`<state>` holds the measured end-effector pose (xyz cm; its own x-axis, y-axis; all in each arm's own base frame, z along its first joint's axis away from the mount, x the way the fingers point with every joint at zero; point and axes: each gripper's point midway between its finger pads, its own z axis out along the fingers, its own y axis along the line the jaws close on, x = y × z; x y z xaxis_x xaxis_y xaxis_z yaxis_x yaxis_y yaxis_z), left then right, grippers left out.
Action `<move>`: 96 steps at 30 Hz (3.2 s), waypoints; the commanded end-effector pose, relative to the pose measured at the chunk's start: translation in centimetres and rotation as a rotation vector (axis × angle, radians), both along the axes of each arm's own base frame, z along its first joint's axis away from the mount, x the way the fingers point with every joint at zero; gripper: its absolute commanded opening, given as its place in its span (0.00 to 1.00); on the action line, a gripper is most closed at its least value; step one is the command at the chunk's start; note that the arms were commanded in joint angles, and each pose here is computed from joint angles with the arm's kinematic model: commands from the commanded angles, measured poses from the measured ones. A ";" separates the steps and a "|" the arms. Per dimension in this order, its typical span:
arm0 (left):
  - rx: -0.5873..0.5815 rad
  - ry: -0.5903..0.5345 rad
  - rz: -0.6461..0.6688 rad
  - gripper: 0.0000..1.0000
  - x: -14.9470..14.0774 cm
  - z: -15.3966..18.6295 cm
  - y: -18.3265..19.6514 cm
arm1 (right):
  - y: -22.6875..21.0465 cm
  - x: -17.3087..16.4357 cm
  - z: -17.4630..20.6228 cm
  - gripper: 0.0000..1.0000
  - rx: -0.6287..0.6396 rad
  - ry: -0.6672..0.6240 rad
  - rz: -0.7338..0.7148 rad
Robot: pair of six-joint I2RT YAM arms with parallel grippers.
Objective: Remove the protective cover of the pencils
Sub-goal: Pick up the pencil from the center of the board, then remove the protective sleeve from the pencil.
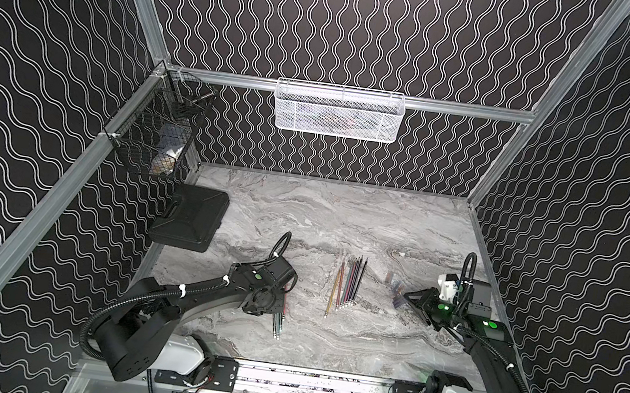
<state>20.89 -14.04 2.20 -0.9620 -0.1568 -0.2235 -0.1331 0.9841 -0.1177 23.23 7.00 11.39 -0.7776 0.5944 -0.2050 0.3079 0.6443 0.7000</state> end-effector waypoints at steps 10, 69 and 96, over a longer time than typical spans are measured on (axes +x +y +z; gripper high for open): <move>-0.005 -0.013 -0.006 0.23 0.3 0.0 -0.3 | 0.1 0.2 0.1 0.28 0.001 -0.015 0.011; -0.638 -0.179 -0.756 0.02 -5.6 18.8 -10.2 | 14.3 -4.1 3.2 0.35 0.142 -0.134 0.491; -0.601 -0.227 -0.713 0.01 -5.1 18.5 -9.6 | 23.0 -4.0 11.8 0.36 0.438 -0.297 0.618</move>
